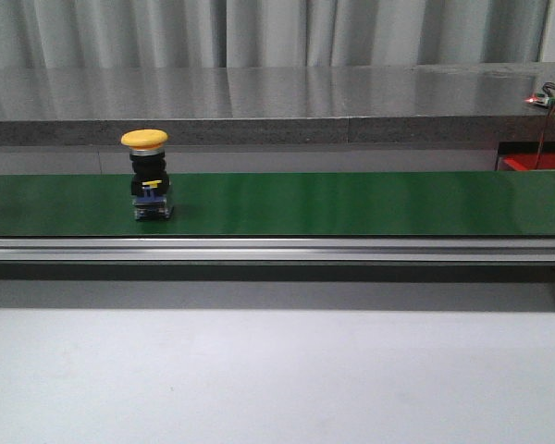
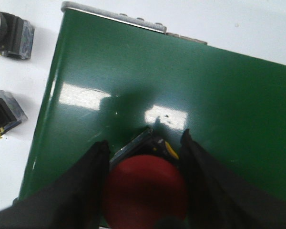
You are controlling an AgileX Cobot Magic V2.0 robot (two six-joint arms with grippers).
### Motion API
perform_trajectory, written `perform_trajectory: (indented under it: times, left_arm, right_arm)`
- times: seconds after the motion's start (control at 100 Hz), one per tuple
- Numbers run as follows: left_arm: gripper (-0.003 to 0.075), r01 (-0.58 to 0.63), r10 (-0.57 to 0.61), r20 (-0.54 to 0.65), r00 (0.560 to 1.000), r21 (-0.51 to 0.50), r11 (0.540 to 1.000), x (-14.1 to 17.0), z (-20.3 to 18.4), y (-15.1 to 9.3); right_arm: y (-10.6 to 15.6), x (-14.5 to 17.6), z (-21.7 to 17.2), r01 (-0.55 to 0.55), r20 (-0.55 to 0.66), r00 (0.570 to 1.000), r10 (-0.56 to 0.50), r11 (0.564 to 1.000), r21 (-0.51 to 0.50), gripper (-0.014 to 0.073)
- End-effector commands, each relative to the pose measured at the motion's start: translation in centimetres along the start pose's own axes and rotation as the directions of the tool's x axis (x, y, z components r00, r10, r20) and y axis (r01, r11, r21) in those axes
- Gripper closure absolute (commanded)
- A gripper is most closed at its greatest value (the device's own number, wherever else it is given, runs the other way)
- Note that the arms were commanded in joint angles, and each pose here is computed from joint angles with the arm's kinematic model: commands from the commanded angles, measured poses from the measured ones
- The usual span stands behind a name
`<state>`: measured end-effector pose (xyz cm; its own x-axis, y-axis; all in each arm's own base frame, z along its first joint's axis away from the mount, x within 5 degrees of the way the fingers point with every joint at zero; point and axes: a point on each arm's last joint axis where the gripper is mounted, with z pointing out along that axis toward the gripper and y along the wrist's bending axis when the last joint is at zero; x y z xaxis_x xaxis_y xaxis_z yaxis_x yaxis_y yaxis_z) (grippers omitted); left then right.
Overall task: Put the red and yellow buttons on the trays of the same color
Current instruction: 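Lower the red button onto the green belt and open the left gripper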
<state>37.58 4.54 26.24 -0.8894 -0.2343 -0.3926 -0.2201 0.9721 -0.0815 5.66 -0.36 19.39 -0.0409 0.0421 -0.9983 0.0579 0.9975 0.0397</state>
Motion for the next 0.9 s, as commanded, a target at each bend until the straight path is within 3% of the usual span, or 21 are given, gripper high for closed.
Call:
perform_trajectory:
  times: [0.0,0.19,0.25,0.45,0.72,0.81,0.89]
  left_arm:
    - [0.0456,-0.016,0.014,0.116,0.993,0.020,1.000,-1.1,-2.5,-0.5]
    - [0.0202,-0.026,0.020,0.112,0.994,0.051,0.998,-1.1,-2.5,-0.8]
    - [0.0169,-0.023,0.017,0.114,0.993,0.055,0.998,-1.1,-2.6,-0.8]
    - [0.0173,-0.020,0.012,0.114,0.993,0.066,0.998,-0.8,-3.8,-0.9]
    - [0.0178,-0.066,0.047,0.224,0.973,0.079,0.995,0.4,-10.1,-1.1]
    - [0.0239,-0.078,0.057,0.242,0.969,0.080,0.994,1.2,-12.1,-1.1]
    - [0.0356,-0.101,0.077,0.263,0.962,0.081,0.992,2.3,-13.5,-1.0]
  right_arm:
    - [0.1,-1.3,-0.3,0.019,0.106,0.994,-0.018,1.000,-0.010,0.0667]
    - [0.1,-1.3,-0.3,0.019,0.106,0.994,-0.018,1.000,-0.010,0.0667]
    - [0.1,-1.3,-0.3,0.019,0.106,0.994,-0.018,1.000,-0.010,0.0667]
    - [0.1,-1.3,-0.3,0.019,0.106,0.994,-0.018,1.000,-0.010,0.0667]
    - [0.1,-1.3,-0.3,0.019,0.106,0.994,-0.018,1.000,-0.010,0.0667]
    - [0.1,-1.3,-0.3,0.019,0.106,0.994,-0.018,1.000,-0.010,0.0667]
    - [0.1,-1.3,-0.3,0.019,0.106,0.994,-0.018,1.000,-0.010,0.0667]
